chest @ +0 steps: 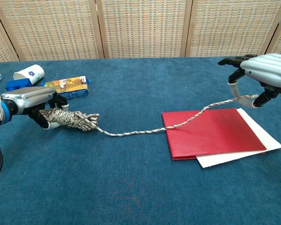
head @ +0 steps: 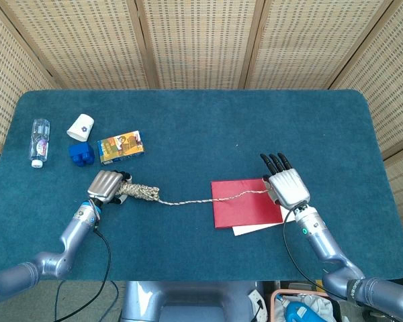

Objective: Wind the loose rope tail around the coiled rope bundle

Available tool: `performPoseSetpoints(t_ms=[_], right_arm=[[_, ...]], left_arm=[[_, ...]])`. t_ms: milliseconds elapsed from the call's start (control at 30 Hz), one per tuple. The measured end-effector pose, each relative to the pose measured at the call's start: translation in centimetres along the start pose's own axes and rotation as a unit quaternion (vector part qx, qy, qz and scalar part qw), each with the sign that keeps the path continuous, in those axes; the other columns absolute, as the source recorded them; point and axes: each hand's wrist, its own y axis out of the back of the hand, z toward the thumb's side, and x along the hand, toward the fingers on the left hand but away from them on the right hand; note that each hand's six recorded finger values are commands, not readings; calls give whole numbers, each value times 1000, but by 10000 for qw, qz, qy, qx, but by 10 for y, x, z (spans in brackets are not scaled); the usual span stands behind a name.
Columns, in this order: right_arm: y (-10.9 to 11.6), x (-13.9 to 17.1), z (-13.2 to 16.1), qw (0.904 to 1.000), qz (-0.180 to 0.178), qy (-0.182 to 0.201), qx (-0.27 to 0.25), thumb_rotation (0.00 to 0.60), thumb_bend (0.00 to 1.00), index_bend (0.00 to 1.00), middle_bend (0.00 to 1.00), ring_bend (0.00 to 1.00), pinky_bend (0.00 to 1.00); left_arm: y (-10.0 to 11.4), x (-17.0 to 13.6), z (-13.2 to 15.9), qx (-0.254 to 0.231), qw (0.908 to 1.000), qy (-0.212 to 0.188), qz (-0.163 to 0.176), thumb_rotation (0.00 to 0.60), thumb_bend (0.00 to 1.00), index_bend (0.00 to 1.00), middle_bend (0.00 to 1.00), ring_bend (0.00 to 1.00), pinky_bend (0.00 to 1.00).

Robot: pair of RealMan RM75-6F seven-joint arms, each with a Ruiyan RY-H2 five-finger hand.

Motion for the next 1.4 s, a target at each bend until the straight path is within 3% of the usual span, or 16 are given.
performPoseSetpoints(t_ms=[333,667,800,1033,1233,1400], right_arm=[[21,13,6,9994,-276,209,-48,600,494,694,0,0,0],[56,33,22,9965,-635,510,-167,600,494,696,0,0,0],[73,40,30,9945,-812,637,-201,600,494,699,0,0,0],[123,39,39,9880,-1288,791,-331,600,494,701,0,0,0],[183,27,39,9800,-1650,741,-825,600,494,701,0,0,0],[223,17,37,9730,-1745,663,-1355,600,494,702,0,0,0]], left_arm=[[22,8,5,-19,9994,-132,320,600,495,661,505,449,563],[43,22,17,-701,9953,-176,644,600,506,701,539,479,579],[50,31,25,-685,9945,-234,756,600,510,708,545,485,579],[53,44,46,-324,9952,-461,795,600,516,726,558,495,583],[51,48,61,-309,9947,-618,757,600,517,738,567,499,583],[48,48,67,-313,9942,-765,685,600,522,750,571,501,583]])
